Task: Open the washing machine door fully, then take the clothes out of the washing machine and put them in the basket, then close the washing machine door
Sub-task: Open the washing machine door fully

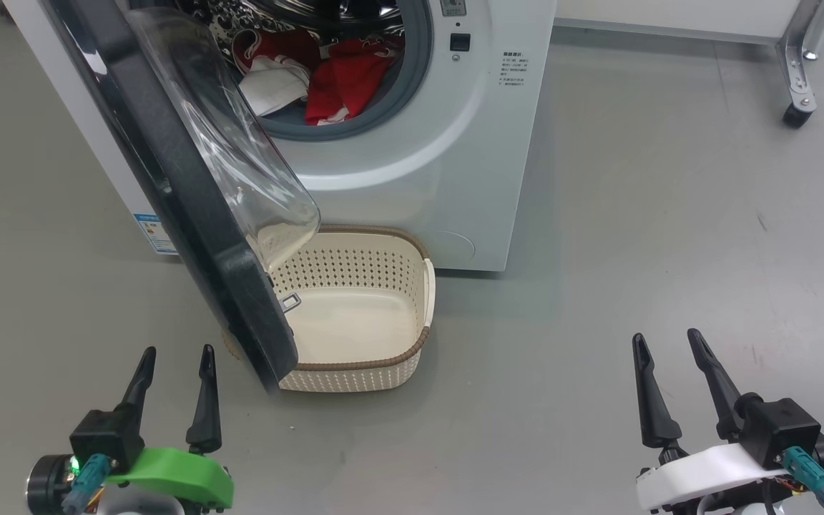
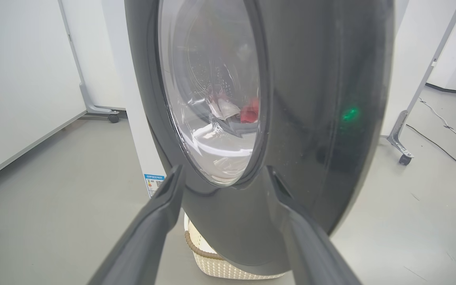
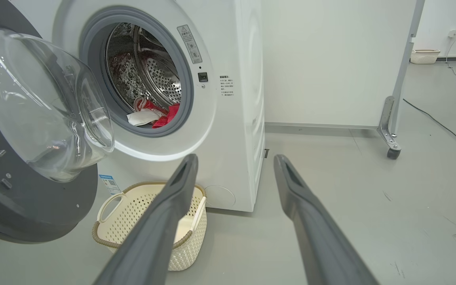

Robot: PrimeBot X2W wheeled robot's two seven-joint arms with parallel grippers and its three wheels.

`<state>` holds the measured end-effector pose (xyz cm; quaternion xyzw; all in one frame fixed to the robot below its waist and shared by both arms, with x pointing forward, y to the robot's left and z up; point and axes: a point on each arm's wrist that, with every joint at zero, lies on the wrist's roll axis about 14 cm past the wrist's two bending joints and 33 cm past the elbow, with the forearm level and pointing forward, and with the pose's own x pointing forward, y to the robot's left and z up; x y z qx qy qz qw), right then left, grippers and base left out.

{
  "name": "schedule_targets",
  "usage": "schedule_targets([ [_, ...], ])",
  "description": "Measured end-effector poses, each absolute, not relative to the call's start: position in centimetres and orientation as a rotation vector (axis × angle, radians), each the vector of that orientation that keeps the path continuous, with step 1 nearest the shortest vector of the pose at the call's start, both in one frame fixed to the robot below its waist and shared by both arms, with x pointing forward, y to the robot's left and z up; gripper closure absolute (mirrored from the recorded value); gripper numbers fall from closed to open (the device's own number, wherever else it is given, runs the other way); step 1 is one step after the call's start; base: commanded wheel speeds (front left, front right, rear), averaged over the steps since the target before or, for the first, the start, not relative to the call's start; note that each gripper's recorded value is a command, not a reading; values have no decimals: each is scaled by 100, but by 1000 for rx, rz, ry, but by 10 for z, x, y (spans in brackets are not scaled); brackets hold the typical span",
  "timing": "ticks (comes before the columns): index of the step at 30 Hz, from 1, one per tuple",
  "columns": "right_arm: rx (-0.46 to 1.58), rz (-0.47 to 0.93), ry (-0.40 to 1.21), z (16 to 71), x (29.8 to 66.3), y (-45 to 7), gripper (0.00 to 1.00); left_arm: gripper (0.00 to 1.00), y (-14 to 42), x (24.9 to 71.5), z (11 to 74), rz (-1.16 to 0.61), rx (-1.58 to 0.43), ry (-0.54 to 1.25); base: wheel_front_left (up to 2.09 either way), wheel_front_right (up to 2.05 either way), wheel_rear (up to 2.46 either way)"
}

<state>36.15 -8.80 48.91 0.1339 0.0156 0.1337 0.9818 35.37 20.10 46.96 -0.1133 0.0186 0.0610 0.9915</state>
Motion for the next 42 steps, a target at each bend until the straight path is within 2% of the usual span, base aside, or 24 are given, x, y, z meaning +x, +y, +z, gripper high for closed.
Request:
schedule_targets([
  [1,270,271,31,489,362,-88,0,3,201,354,469,122,-227,38,0,0,0],
  [2,269,270,31,489,362,-88,0,47,201,354,469,122,-227,39,0,0,0],
  [3,267,270,30,489,362,-88,0,61,200,354,469,121,-226,40,0,0,0],
  [4,266,271,29,489,362,-88,0,96,201,354,469,121,-223,39,0,0,0],
  [5,267,269,29,489,362,-89,0,100,201,354,469,123,-224,38,0,0,0],
  [19,278,272,22,490,363,-86,0,100,210,359,485,143,-224,-15,0,0,0],
  [26,274,270,10,493,364,-87,0,100,231,378,549,173,-224,-213,0,0,0],
  [32,280,281,5,495,363,-83,0,100,242,387,627,157,-187,-441,0,0,0],
  [37,279,288,0,496,361,-82,0,100,240,386,689,115,-141,-619,0,0,0],
  [42,280,295,0,496,357,-81,0,100,223,384,723,40,-108,-714,0,0,0],
])
